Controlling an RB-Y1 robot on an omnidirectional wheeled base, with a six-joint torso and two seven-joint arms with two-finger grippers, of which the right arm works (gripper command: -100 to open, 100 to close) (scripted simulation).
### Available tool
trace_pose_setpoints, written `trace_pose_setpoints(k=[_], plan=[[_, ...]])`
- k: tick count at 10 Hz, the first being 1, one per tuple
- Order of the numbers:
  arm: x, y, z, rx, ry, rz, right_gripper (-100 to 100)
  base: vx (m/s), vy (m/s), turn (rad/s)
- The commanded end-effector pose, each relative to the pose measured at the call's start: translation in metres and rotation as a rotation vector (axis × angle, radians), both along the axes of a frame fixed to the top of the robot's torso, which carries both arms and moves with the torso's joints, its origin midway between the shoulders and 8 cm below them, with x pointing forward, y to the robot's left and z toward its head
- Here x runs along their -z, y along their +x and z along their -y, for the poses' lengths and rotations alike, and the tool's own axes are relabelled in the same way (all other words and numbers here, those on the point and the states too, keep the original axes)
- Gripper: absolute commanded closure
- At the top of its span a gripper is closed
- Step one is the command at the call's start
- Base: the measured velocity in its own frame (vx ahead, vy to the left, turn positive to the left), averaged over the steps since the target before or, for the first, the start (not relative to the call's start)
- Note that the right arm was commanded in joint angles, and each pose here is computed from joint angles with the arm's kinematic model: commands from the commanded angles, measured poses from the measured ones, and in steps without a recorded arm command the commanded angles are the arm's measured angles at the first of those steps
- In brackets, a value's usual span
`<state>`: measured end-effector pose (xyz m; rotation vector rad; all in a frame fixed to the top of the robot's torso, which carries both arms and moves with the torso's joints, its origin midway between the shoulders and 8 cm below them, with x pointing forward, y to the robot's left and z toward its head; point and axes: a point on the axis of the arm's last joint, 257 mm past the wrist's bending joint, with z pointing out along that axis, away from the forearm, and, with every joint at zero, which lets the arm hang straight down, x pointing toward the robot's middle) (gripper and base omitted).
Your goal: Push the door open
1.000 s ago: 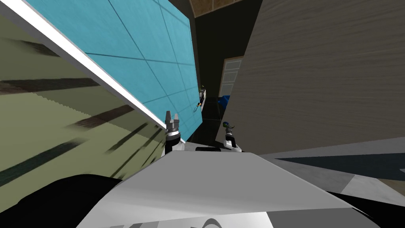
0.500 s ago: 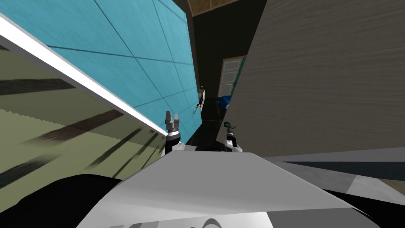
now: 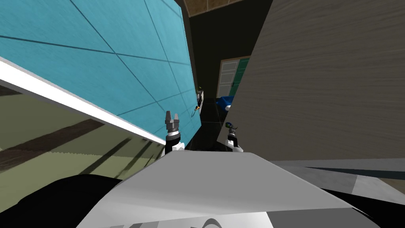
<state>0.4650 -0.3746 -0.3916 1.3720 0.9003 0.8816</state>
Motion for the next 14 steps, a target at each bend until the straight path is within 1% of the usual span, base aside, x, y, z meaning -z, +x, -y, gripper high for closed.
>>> trace_pose_setpoints(k=[1, 4, 7, 8, 9, 10, 11, 12, 13, 14], plan=[[-0.006, -0.005, 0.018, 0.041, -0.011, 0.013, 100, 0.208, 0.032, -0.079], [-0.004, -0.01, 0.028, 0.082, -0.002, 0.01, 100, 0.184, 0.042, -0.077], [-0.001, -0.015, 0.033, 0.114, 0.008, 0.007, 100, 0.195, 0.024, -0.059], [0.0, -0.016, 0.034, 0.121, 0.011, 0.007, 100, 0.201, 0.023, -0.058], [0.003, -0.018, 0.036, 0.119, 0.01, -0.003, 100, 0.087, 0.0, -0.034], [-0.001, -0.022, 0.048, 0.146, 0.001, 0.004, 100, 0.1, -0.043, -0.039], [-0.002, -0.024, 0.053, 0.157, -0.001, 0.005, 100, 0.149, -0.057, -0.028], [-0.002, -0.024, 0.053, 0.157, -0.001, 0.005, 100, 0.122, -0.038, -0.003], [0.002, -0.025, 0.053, 0.158, 0.0, -0.004, 100, 0.071, -0.02, 0.0], [-0.003, -0.028, 0.063, 0.184, -0.006, 0.007, 100, 0.123, -0.057, -0.042]])
